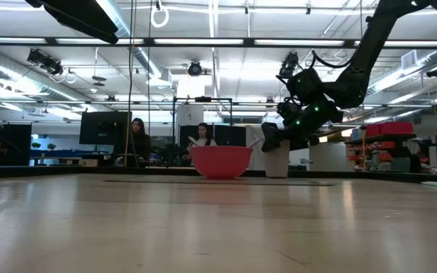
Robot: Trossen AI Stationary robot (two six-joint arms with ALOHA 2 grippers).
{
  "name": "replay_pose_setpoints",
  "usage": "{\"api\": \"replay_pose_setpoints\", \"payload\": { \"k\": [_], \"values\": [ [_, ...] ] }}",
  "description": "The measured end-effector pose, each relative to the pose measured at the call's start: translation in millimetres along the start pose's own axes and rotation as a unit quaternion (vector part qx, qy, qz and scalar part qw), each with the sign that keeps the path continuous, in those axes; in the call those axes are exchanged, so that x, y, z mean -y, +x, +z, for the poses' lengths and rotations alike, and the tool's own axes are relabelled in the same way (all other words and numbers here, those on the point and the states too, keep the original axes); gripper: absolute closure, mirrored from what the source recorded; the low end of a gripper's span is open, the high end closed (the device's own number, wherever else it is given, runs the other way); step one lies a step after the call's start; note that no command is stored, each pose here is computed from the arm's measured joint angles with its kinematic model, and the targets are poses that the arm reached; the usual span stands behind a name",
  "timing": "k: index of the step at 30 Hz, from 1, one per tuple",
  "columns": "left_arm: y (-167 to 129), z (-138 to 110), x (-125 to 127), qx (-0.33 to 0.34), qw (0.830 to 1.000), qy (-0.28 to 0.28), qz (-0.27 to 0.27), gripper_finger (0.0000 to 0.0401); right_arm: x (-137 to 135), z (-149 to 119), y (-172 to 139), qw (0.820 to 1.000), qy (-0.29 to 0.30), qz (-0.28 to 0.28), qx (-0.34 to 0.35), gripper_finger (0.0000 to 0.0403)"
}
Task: Pick & Place Utensil
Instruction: Put the gray cup on the transparent mat to the top right of the orange bowl
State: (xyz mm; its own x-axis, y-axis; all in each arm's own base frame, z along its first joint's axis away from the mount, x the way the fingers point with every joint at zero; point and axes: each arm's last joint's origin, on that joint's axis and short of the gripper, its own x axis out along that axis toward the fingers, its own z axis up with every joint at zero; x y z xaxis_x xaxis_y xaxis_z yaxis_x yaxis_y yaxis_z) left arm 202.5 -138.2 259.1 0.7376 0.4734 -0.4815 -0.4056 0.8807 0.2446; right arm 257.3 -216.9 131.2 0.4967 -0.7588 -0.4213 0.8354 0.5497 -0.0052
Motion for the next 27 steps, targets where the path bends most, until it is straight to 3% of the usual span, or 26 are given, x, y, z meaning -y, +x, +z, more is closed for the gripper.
{"api": "replay_pose_setpoints", "payload": {
  "k": [7, 27],
  "values": [
    [0, 0, 0, 0.000, 1.000, 0.000, 0.000, 0.0039, 0, -1, 0, 1.000, -0.003, 0.007, -0.006, 0.0009],
    [0, 0, 0, 0.000, 1.000, -0.001, 0.000, 0.0039, 3, 5, -18, 0.998, -0.001, 0.019, -0.063, 0.0019]
  ]
}}
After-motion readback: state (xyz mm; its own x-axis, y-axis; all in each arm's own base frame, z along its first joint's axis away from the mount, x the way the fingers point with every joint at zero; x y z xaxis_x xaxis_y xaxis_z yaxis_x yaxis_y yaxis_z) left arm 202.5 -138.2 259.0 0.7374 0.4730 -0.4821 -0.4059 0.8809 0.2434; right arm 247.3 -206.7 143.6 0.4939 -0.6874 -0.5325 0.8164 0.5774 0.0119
